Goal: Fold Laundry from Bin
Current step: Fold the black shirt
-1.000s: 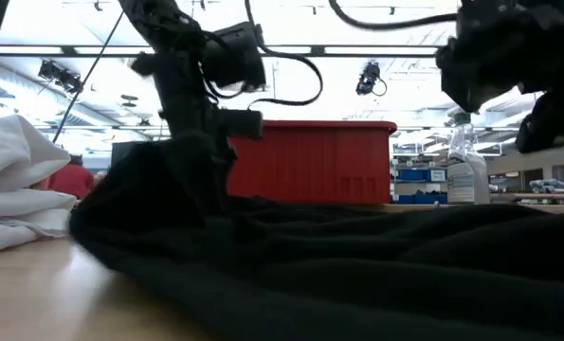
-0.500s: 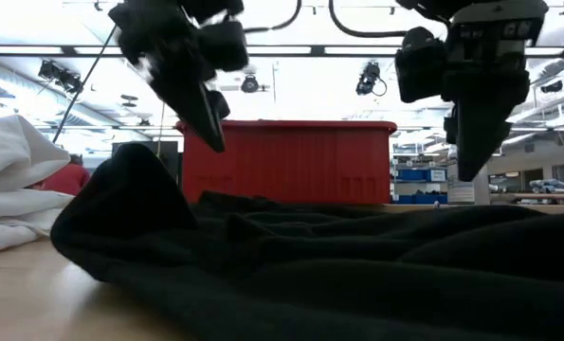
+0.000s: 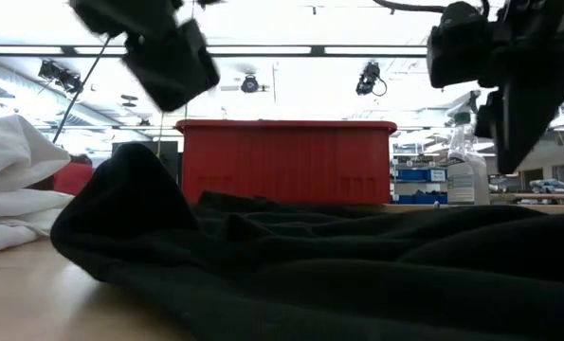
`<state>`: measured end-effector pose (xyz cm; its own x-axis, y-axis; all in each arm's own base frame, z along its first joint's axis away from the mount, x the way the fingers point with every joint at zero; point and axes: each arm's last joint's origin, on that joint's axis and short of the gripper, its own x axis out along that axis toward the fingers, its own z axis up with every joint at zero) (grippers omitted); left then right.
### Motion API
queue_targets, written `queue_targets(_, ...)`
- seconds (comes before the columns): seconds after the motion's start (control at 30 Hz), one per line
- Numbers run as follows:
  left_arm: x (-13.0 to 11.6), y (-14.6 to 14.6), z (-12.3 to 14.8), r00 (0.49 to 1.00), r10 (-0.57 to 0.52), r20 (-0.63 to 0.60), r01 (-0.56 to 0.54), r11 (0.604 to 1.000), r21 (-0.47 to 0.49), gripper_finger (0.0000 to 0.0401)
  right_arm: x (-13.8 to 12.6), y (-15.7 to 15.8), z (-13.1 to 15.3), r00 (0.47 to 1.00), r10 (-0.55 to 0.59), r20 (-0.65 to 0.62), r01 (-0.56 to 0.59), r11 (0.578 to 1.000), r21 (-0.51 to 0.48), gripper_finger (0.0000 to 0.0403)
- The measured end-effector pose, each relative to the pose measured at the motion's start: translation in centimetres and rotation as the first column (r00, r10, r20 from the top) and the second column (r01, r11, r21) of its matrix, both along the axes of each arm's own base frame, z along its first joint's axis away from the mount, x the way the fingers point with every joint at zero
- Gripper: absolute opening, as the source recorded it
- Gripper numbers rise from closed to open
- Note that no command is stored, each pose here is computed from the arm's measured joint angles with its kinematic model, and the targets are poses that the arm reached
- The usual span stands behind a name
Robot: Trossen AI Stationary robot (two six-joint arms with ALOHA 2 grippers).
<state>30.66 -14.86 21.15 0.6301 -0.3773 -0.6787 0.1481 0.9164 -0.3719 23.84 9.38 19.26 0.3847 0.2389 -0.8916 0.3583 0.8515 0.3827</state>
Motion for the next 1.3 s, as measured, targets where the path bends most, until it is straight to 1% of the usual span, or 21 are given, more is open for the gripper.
queue_targets(0.07, 0.1, -0.5, -1.1, 0.998, 0.025, -0.056, -0.025, 1.0, -0.01, 0.0171, -0.4, 0.8, -0.2, 0.999, -0.042, -0.025, 0.042, 0.999, 0.009, 0.0153)
queue_targets(0.13, 0.3, -0.7, -2.2, 0.995, 0.055, -0.077, -0.053, 0.998, 0.027, 0.0171, -1.2, 1.7, -0.5, 0.994, -0.099, -0.055, 0.097, 0.995, -0.03, 0.0153)
queue_targets(0.2, 0.6, -0.6, -3.1, 0.992, 0.111, -0.058, -0.104, 0.988, 0.115, 0.0171, -2.0, 2.5, -1.1, 0.987, -0.148, -0.056, 0.146, 0.988, -0.052, 0.0153)
queue_targets(0.27, 0.9, -0.1, -3.8, 0.988, 0.152, -0.029, -0.143, 0.967, 0.212, 0.0171, -3.0, 3.0, -2.1, 0.978, -0.189, -0.088, 0.185, 0.982, -0.049, 0.0153)
queue_targets(0.33, 1.2, 0.4, -4.2, 0.988, 0.151, -0.017, -0.141, 0.953, 0.267, 0.0171, -3.9, 3.4, -3.0, 0.965, -0.231, -0.126, 0.228, 0.973, -0.036, 0.0153)
queue_targets(0.4, 1.7, 0.6, -4.8, 0.992, 0.124, -0.009, -0.116, 0.946, 0.302, 0.0171, -4.5, 3.8, -3.5, 0.965, -0.239, -0.112, 0.237, 0.971, -0.031, 0.0153)
queue_targets(0.43, 1.8, 0.7, -5.5, 0.994, 0.106, -0.028, -0.091, 0.943, 0.319, 0.0171, -4.7, 4.0, -3.8, 0.964, -0.244, -0.104, 0.242, 0.97, -0.031, 0.0153)
queue_targets(0.5, 1.9, 0.5, -7.5, 0.992, 0.069, -0.109, -0.032, 0.949, 0.314, 0.0171, -5.2, 4.0, -4.4, 0.958, -0.261, -0.116, 0.258, 0.965, -0.039, 0.0153)
queue_targets(0.53, 2.0, 0.3, -8.2, 0.99, 0.072, -0.125, -0.032, 0.954, 0.297, 0.0171, -5.3, 4.0, -4.6, 0.956, -0.265, -0.127, 0.262, 0.964, -0.045, 0.0153)
queue_targets(0.57, 2.1, 0.0, -8.6, 0.986, 0.066, -0.153, -0.026, 0.967, 0.252, 0.0171, -5.3, 4.1, -4.7, 0.955, -0.265, -0.136, 0.263, 0.964, -0.038, 0.0153)
queue_targets(0.63, 2.0, -0.5, -9.3, 0.978, 0.079, -0.193, -0.04, 0.979, 0.198, 0.0171, -5.1, 4.6, -5.0, 0.958, -0.242, -0.157, 0.247, 0.969, 0.011, 0.0153)
queue_targets(0.7, 1.6, -1.3, -9.2, 0.977, 0.068, -0.203, -0.032, 0.984, 0.177, 0.0171, -4.8, 5.4, -5.2, 0.966, -0.2, -0.163, 0.215, 0.973, 0.08, 0.0153)
queue_targets(0.77, 0.8, -2.2, -8.6, 0.977, 0.026, -0.21, 0.011, 0.985, 0.173, 0.0169, -4.3, 6.4, -5.3, 0.976, -0.157, -0.149, 0.182, 0.969, 0.169, 0.0153)
queue_targets(0.83, -0.2, -2.9, -8.1, 0.972, -0.016, -0.236, 0.062, 0.98, 0.188, 0.0163, -4.0, 7.6, -5.5, 0.982, -0.119, -0.148, 0.156, 0.952, 0.265, 0.0153)
queue_targets(0.93, -1.7, -3.6, -7.5, 0.956, -0.033, -0.291, 0.095, 0.975, 0.2, 0.0153, -3.5, 9.2, -5.4, 0.984, -0.078, -0.16, 0.13, 0.929, 0.345, 0.0152)
queue_targets(1.03, -2.7, -4.2, -6.7, 0.951, -0.045, -0.306, 0.109, 0.975, 0.196, 0.0145, -3.1, 10.6, -4.3, 0.991, -0.027, -0.128, 0.074, 0.922, 0.379, 0.0149)
queue_targets(1.1, -3.1, -4.2, -5.7, 0.959, -0.03, -0.283, 0.089, 0.977, 0.196, 0.0142, -2.9, 10.7, -3.4, 0.995, -0.03, -0.1, 0.067, 0.918, 0.39, 0.0148)
queue_targets(1.2, -3.2, -3.7, -3.4, 0.982, 0.012, -0.19, 0.026, 0.98, 0.195, 0.0142, -2.7, 9.7, -1.6, 0.994, -0.105, -0.024, 0.105, 0.913, 0.394, 0.0145)
queue_targets(1.3, -3.3, -2.7, -2.0, 0.986, 0.046, -0.158, -0.013, 0.979, 0.201, 0.0141, -3.0, 8.4, -0.3, 0.985, -0.17, 0.018, 0.153, 0.924, 0.351, 0.0142)
